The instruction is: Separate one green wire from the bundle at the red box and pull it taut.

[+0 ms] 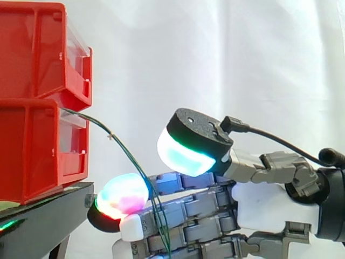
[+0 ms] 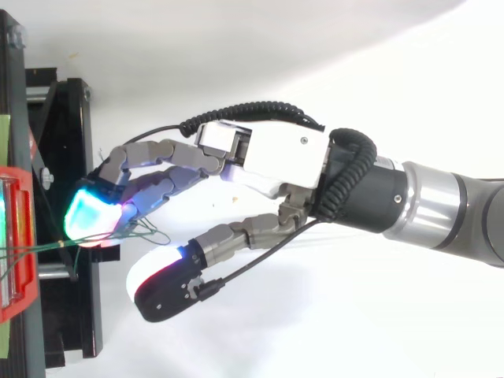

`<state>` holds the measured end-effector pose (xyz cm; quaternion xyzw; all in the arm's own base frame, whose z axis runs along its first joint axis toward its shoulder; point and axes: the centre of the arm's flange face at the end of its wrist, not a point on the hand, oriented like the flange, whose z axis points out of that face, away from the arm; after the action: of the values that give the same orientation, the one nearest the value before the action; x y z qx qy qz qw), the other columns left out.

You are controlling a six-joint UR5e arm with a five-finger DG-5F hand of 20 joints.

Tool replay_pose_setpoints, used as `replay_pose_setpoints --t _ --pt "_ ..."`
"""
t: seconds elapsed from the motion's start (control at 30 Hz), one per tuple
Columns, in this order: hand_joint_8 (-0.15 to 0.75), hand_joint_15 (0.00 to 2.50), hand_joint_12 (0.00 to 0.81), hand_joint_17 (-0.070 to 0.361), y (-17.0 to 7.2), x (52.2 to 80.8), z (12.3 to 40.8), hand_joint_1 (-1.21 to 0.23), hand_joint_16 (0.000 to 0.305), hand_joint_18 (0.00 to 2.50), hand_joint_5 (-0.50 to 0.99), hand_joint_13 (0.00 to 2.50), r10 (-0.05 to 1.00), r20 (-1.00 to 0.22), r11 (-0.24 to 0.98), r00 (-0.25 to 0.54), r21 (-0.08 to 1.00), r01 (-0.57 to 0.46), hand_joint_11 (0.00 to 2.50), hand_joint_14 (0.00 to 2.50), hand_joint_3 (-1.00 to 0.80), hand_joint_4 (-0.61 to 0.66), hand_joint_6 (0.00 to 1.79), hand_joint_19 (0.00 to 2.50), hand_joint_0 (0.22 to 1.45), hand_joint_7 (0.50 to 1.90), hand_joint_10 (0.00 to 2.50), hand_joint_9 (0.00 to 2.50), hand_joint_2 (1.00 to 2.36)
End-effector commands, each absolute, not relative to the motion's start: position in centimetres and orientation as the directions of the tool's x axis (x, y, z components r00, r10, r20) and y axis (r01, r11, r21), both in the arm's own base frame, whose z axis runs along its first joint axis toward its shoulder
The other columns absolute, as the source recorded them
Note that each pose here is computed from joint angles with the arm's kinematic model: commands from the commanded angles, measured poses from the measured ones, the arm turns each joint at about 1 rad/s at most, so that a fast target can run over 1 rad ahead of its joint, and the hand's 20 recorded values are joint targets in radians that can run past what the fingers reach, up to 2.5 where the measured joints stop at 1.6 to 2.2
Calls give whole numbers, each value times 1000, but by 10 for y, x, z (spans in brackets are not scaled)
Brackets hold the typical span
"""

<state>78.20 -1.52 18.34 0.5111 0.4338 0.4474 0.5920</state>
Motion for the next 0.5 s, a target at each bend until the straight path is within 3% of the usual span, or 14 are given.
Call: replay_pose_setpoints --t 0.0,0.47 --pt "245 225 331 98 -15 783 186 -726 44 559 -134 566 973 -56 77 225 993 -87 343 11 -464 236 502 432 577 1114 12 740 1003" --pt "247 236 331 99 -1 783 185 -697 44 572 -127 581 976 -57 76 209 993 -87 350 9 -441 231 502 450 588 1142 12 759 1005"
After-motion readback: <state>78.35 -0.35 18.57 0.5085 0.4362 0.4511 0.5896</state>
